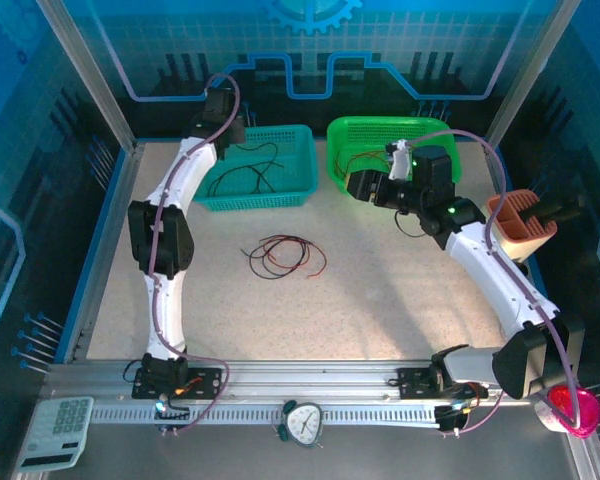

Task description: Untangle the cables

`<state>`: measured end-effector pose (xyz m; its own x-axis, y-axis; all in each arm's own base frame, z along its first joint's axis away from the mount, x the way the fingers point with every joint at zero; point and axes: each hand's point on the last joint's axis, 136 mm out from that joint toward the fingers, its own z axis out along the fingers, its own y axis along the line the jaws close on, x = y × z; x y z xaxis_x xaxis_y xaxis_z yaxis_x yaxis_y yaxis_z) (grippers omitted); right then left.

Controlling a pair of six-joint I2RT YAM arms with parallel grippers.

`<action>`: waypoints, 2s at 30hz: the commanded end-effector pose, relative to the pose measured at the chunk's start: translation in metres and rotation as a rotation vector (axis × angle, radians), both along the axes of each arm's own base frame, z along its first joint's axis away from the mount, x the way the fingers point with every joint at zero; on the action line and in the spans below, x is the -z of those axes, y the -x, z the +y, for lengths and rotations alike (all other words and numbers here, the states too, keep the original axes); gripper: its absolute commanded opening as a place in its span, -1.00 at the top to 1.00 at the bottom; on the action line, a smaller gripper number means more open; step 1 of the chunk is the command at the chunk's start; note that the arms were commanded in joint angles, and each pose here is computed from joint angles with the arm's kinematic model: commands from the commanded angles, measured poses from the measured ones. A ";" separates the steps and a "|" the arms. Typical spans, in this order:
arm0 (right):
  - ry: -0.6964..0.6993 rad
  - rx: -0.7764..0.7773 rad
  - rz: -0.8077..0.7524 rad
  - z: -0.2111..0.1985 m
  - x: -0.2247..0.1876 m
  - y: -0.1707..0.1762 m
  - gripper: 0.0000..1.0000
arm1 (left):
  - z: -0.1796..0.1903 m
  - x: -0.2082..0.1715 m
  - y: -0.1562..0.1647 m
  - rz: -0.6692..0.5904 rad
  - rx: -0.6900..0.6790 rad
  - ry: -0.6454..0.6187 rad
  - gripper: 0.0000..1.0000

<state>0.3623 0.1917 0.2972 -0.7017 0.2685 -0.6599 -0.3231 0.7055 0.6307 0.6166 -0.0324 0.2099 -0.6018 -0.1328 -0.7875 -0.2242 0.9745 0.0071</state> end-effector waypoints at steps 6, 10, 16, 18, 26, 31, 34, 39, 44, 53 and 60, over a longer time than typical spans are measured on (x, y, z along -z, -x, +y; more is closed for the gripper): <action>-0.001 -0.025 -0.051 0.004 -0.020 0.010 -0.28 | 0.011 0.102 0.027 0.359 -0.012 -0.165 1.00; -0.002 -0.025 -0.055 0.005 -0.022 0.010 -0.28 | -0.002 0.124 0.036 0.402 0.035 -0.184 1.00; -0.002 -0.030 -0.058 0.009 -0.024 0.011 -0.28 | -0.023 0.143 0.043 0.451 0.099 -0.209 0.65; 0.001 -0.028 -0.059 0.009 -0.024 0.012 -0.28 | -0.025 0.147 0.046 0.468 0.103 -0.205 0.40; 0.003 -0.034 -0.071 0.012 -0.030 0.015 -0.28 | -0.031 0.132 0.046 0.456 0.131 -0.179 -0.23; 0.006 -0.037 -0.069 0.014 -0.029 0.017 -0.28 | -0.035 0.114 0.046 0.425 0.143 -0.149 -0.57; 0.010 -0.040 -0.070 0.016 -0.028 0.017 -0.28 | -0.036 0.104 0.048 0.413 0.145 -0.117 -0.76; 0.017 -0.045 -0.062 0.021 -0.024 0.016 -0.28 | -0.026 0.088 0.050 0.387 0.125 -0.055 -0.98; 0.027 -0.053 -0.057 0.025 -0.020 0.016 -0.28 | -0.017 0.064 0.050 0.333 0.119 0.035 -0.98; 0.057 -0.058 -0.044 0.033 -0.011 0.013 -0.28 | -0.003 0.037 0.047 0.271 0.097 0.114 -0.98; 0.092 -0.058 -0.032 0.036 -0.002 0.013 -0.28 | 0.013 0.019 0.047 0.229 0.080 0.132 -0.98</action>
